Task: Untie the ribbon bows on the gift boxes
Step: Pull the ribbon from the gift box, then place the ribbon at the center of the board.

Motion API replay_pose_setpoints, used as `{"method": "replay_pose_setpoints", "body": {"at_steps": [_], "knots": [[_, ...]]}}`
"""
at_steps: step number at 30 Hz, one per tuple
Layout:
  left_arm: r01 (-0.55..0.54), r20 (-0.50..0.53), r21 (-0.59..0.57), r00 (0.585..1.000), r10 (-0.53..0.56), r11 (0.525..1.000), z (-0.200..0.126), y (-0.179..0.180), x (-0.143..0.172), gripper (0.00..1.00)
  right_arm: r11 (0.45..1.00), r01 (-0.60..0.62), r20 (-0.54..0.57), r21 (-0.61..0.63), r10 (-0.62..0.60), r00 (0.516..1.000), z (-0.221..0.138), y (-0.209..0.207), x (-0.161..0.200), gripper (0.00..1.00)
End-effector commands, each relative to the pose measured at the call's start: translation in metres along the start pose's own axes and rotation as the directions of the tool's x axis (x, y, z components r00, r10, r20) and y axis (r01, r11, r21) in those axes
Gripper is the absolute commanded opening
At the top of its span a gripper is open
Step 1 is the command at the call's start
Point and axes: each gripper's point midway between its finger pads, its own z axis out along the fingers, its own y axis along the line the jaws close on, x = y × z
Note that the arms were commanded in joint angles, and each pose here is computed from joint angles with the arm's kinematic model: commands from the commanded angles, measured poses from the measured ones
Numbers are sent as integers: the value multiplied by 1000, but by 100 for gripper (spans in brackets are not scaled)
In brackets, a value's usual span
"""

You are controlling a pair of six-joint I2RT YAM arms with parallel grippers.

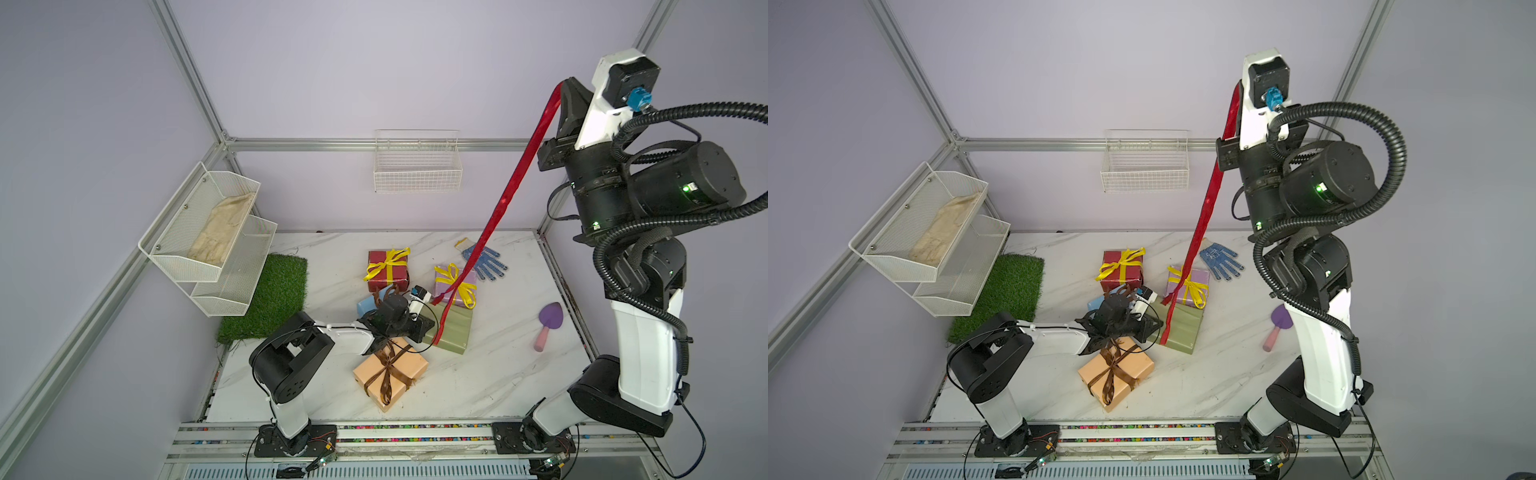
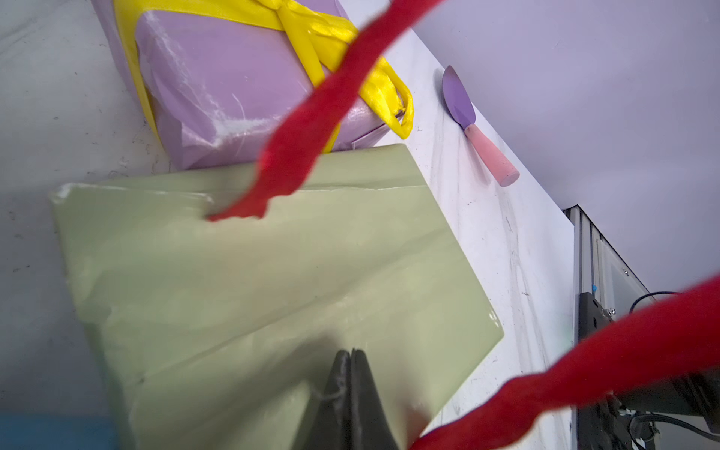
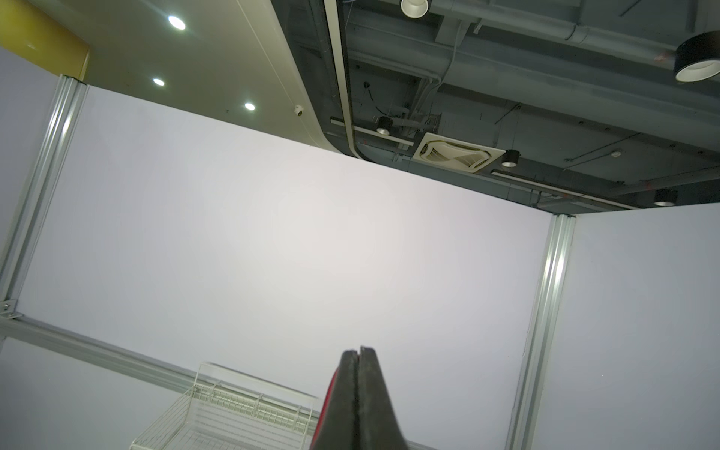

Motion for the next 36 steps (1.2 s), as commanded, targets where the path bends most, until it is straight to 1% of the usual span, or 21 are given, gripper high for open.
{"method": "replay_pose_setpoints", "body": {"at_steps": [1,4,7,13,19,23,26,27,29,33,36], "knots": [[17,-33,-43,999,-18,999,8,8,3,0,994,41,74,99,-48,996,-10,-30,-26,0],[11,-42,-43,999,-13,999,10,7,0,0,989,68,101,131,-81,992,-13,-40,-36,0],[7,-34,-40,999,-8,999,11,6,-6,0,982,95,81,166,-110,991,-16,-48,-36,0],[-16,-20,-28,1000,15,999,7,-2,-22,0,982,82,57,170,-93,994,-22,-51,-29,0],[-44,-13,-29,999,44,999,0,-8,-33,0,980,76,6,187,-78,997,-24,-51,-13,0],[-52,-7,-32,999,51,998,-3,-10,-36,0,976,86,-60,198,-75,995,-27,-48,9,0],[-55,0,-27,999,55,998,-5,-13,-39,0,973,126,-135,194,-101,986,-23,-35,37,0],[-55,1,-27,998,55,998,-6,-13,-40,0,970,122,-138,208,-94,986,-30,-42,36,0],[-63,4,-24,998,63,998,-9,-16,-42,0,968,128,-168,214,-92,981,-32,-40,48,0],[-85,15,-26,996,85,996,-20,-22,-51,0,965,135,-223,225,-84,971,-38,-38,73,0],[-103,24,-35,994,104,994,-31,-27,-59,0,955,153,-274,256,-80,959,-42,-42,96,0]]}}
